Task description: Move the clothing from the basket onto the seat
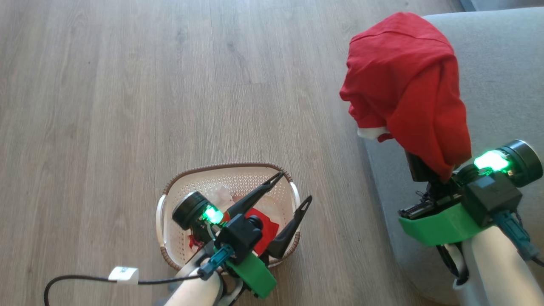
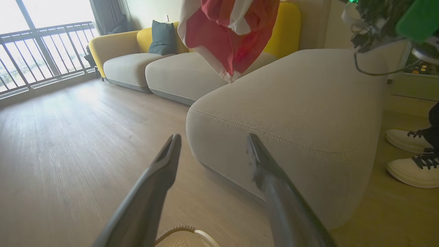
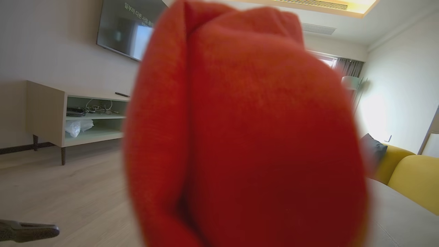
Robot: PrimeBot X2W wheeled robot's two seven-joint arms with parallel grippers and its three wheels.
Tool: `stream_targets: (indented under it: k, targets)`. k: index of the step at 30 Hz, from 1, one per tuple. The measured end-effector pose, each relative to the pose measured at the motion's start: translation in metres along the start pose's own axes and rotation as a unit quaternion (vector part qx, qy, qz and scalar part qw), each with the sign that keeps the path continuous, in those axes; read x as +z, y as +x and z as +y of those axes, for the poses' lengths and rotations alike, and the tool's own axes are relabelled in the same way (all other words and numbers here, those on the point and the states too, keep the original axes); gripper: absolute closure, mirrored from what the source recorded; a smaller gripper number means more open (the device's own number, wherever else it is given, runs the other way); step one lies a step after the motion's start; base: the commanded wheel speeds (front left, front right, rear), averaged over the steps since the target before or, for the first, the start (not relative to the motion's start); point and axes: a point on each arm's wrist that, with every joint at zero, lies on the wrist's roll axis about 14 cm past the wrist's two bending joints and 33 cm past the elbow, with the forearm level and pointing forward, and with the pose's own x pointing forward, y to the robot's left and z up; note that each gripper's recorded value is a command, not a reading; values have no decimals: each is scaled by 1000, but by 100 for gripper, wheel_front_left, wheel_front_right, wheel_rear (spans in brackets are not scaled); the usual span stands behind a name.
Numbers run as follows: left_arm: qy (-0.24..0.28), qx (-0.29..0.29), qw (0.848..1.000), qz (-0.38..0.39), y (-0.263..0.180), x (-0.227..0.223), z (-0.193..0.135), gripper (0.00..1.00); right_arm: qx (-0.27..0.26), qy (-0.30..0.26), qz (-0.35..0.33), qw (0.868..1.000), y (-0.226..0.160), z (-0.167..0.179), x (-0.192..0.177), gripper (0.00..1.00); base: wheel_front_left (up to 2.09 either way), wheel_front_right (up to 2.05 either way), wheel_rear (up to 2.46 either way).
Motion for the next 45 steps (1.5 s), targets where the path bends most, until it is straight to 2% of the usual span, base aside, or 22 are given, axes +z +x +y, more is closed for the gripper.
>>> stream_targets:
  k: [10,28,37,45]
  targets:
    - [-22,3,999,49,-16,-30,-7,0,-17,-9,-5,1000,-3,-12,6,100,0,0,0]
    - [-32,-8,997,66,-16,-43,-11,0,-46,-20,8,999,-10,-30,0,100,0,0,0]
    - [-43,-46,996,66,-2,-49,-26,0,-94,-47,27,994,-28,-62,-3,100,0,0,0]
    - [-56,-103,992,55,21,-52,-51,0,-161,-79,48,983,-59,-101,1,100,0,0,0]
